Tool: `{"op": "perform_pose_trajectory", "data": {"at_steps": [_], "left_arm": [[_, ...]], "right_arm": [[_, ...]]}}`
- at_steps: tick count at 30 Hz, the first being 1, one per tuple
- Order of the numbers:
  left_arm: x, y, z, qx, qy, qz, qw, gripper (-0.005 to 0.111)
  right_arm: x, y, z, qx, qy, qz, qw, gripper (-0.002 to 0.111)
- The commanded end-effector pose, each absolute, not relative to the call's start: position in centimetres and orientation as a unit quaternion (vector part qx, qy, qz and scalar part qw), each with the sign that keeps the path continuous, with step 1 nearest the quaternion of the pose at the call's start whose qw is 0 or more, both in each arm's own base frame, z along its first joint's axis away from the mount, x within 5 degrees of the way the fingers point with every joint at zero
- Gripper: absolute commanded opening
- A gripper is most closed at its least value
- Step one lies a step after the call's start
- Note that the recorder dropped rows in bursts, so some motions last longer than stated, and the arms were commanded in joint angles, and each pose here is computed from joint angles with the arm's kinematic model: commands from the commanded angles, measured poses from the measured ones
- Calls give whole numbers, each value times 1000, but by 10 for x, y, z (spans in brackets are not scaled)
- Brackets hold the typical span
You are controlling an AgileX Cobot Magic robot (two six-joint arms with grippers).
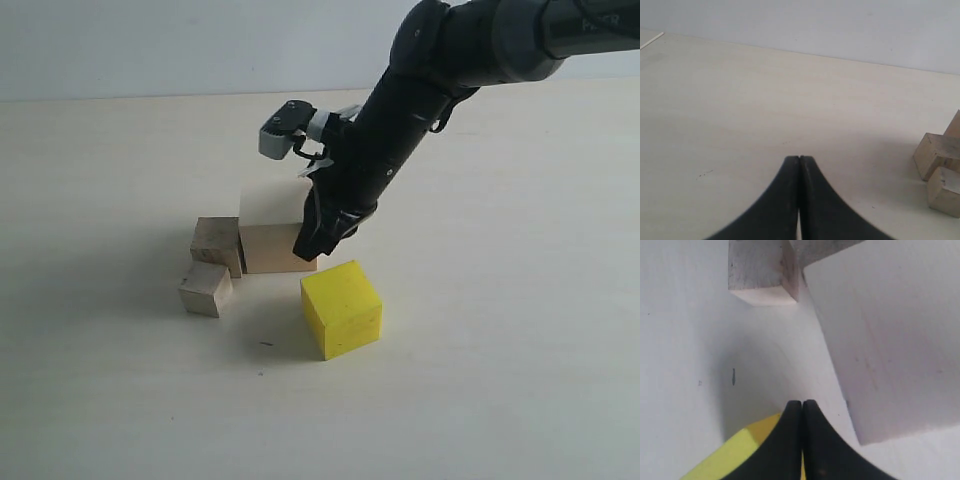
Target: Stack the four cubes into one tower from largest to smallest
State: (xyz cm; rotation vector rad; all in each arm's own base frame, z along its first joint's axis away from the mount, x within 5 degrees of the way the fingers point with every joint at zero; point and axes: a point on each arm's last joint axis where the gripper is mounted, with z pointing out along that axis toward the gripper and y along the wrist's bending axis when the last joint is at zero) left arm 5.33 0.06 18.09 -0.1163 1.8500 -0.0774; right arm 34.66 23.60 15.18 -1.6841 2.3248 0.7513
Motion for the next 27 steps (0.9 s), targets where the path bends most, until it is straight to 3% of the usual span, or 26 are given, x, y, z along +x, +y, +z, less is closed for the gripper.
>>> {"op": "perform_pose_trajectory", "data": {"at_steps": [1,6,27], "left_arm": [[53,1,181,-48,795,-31,604,0],[53,1,181,-48,795,-31,604,0],[53,1,181,-48,795,-31,604,0]], "right_arm": [[344,239,154,-561,777,271,87,0],[342,248,160,-549,765,321,104,0],[338,280,156,-567,765,245,181,0]]}}
